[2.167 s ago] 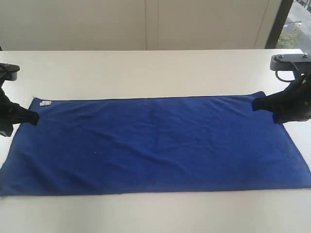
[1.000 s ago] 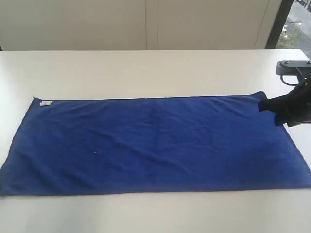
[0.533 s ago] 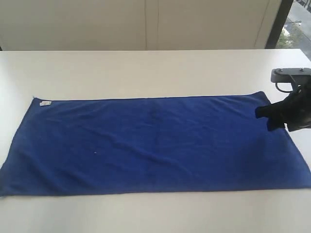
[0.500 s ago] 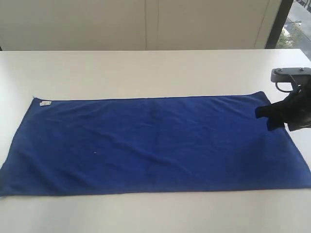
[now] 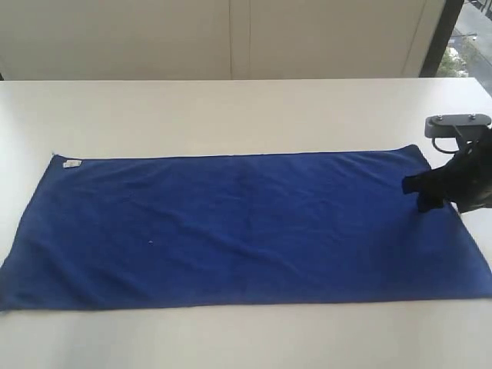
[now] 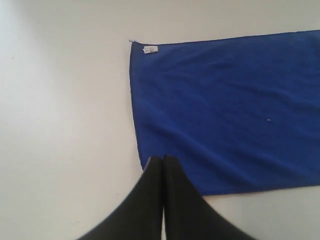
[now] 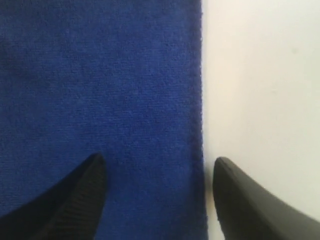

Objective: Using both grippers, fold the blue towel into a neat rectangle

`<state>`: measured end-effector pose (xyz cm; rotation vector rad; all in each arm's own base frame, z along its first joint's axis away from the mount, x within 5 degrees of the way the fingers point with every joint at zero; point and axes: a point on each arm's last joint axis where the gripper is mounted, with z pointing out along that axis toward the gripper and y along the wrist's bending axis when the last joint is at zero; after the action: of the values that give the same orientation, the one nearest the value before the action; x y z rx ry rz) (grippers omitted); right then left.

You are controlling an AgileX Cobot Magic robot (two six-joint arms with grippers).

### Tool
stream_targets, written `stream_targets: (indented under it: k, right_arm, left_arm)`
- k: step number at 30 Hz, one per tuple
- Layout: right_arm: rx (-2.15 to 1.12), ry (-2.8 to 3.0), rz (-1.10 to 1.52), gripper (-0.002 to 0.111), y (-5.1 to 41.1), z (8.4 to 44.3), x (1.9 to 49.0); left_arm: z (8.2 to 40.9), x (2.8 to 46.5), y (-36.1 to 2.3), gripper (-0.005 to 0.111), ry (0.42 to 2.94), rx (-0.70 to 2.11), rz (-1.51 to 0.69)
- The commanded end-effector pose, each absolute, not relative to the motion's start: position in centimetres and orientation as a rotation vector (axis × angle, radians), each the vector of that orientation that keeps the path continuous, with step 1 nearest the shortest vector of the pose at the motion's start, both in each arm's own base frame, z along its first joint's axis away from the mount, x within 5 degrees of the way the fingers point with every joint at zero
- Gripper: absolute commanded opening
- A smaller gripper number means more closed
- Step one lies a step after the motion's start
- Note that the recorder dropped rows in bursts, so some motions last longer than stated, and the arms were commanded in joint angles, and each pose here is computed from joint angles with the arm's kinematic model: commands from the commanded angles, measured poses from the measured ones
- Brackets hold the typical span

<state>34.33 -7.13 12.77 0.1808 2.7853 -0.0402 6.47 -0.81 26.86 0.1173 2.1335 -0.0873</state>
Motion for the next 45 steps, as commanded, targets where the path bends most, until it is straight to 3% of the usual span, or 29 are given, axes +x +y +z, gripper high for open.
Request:
stream_targets:
  k: [1,6,14,20,38,45]
  right_arm:
    - [0.171,2.775,-0.053,0.060,-7.5,12.2,34.7]
    - [0.173,2.781,-0.050,0.054,-7.5,12.1,34.6]
    - [0.174,2.805,-0.045,0.018,-7.5,12.0,34.4]
    - [0.125,2.817,-0.095,0.001,-8.0,12.0,34.3]
    - [0.485,2.643,-0.208,0.000,-16.0,17.1,32.2]
    - [0.486,2.540,-0.237,0.000,-16.2,20.5,31.8]
  left_arm:
    - [26.5,6.4,-0.8,0.000,2.152,0.121,-0.078]
    - [26.5,6.4,-0.8,0.000,2.152,0.121,-0.078]
    - [26.5,6.4,-0.8,0.000,2.152,0.121,-0.078]
    - [26.5,6.4,-0.8,0.000,2.152,0.121,-0.078]
    - [26.5,6.4,-0.8,0.000,2.152,0.121,-0.078]
    - [26.5,6.4,-0.8,0.000,2.152,0.121,-0.078]
